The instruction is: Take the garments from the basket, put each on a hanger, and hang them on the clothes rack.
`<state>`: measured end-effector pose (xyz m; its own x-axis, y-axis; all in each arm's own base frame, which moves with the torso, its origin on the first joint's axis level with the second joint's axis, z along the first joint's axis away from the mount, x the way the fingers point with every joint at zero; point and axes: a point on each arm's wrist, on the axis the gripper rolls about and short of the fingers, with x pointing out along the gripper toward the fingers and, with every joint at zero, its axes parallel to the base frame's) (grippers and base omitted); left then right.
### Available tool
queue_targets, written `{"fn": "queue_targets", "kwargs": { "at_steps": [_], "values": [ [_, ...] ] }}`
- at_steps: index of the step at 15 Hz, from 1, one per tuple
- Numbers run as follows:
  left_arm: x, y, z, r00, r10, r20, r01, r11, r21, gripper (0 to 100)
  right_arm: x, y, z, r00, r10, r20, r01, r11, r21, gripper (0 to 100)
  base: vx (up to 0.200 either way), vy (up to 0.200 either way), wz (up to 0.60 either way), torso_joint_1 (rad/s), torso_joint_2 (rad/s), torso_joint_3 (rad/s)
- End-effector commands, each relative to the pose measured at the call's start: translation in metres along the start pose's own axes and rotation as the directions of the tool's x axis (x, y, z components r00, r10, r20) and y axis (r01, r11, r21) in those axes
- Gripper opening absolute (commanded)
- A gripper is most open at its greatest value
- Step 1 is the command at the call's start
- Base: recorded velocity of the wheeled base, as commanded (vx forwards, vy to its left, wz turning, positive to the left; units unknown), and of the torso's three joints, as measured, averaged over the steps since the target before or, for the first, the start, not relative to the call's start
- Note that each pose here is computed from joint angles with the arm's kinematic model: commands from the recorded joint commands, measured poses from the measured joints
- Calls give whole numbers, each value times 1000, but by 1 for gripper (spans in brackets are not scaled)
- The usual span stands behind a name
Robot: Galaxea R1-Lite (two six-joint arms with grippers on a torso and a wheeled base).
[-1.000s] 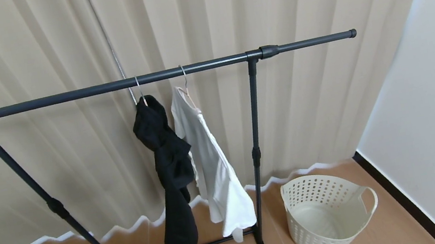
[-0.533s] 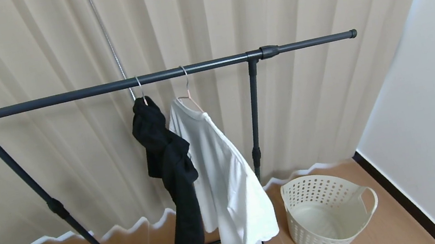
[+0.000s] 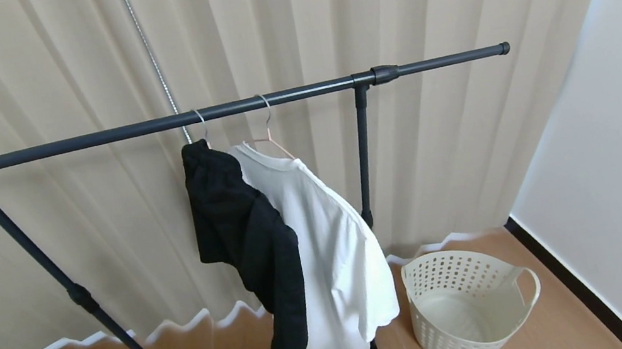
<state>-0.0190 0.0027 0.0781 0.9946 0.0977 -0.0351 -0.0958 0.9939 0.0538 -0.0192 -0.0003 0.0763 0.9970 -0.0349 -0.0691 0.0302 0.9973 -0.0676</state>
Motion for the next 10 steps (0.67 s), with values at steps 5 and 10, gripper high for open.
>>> {"fn": "queue_targets", "kwargs": {
  "at_steps": [5, 10],
  "values": [
    [-4, -4, -3, 987, -157, 37, 157, 988, -7, 100, -4, 1, -1, 997, 48, 59, -48, 999, 0, 100, 0, 0, 0, 0, 0, 0],
    [-4, -4, -3, 985, -170, 39, 171, 985, -15, 100, -4, 1, -1, 997, 48, 59, -48, 999, 2, 100, 0, 0, 0, 0, 0, 0]
  ]
}}
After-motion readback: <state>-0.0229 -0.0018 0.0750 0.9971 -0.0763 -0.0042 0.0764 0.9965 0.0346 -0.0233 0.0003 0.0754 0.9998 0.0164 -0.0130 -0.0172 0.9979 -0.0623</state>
